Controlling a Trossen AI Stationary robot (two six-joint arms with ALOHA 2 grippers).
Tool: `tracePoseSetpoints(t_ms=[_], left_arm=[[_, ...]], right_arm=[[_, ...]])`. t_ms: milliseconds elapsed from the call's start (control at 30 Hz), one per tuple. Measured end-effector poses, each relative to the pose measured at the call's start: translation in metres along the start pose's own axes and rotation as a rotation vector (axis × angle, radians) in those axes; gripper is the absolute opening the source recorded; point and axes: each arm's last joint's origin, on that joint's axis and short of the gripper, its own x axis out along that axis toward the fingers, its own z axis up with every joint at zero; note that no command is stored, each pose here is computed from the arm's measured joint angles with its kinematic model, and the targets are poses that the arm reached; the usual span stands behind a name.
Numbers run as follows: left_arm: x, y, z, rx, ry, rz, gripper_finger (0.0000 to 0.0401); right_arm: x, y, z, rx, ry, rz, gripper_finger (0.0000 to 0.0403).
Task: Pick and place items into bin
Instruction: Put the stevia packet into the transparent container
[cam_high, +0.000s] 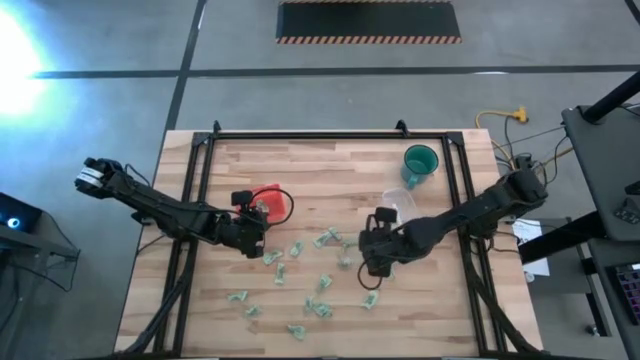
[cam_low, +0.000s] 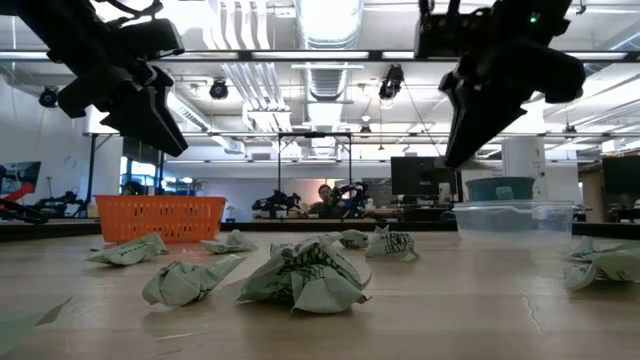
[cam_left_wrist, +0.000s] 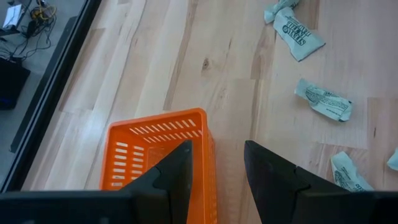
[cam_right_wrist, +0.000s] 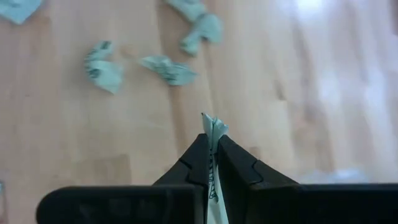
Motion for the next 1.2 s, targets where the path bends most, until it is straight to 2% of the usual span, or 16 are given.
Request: tracePoseSetpoints(t_ms=[233, 400, 633, 967, 1200], left_arm=[[0.000, 0.000, 0.000, 0.000, 0.000, 0.000, 0.0128], [0.000, 0.000, 0.000, -0.001, -0.001, 0.000, 0.0128], [0.000, 0.000, 0.001, -0.006, -0.008, -0.002, 0.0128], [0.000, -0.001, 0.005, -0.003, -0.043, -0.012, 0.0128], [-0.001, -0.001, 0.006, -0.003, -0.044, -0.012, 0.0128]], right_arm=[[-0.009, -0.020, -0.026, 0.105, 0.007, -0.143, 0.0013], [-0.008, -0.033, -0.050, 0.156, 0.009, -0.192, 0.0013], [-0.014, -0.049, -0.072, 0.230, -0.075, -0.279, 0.0013], [-0.007, -0.061, -0.095, 0.327, -0.076, -0.299, 0.0013], [-0.001, -0.065, -0.098, 0.353, -0.081, -0.302, 0.0013]])
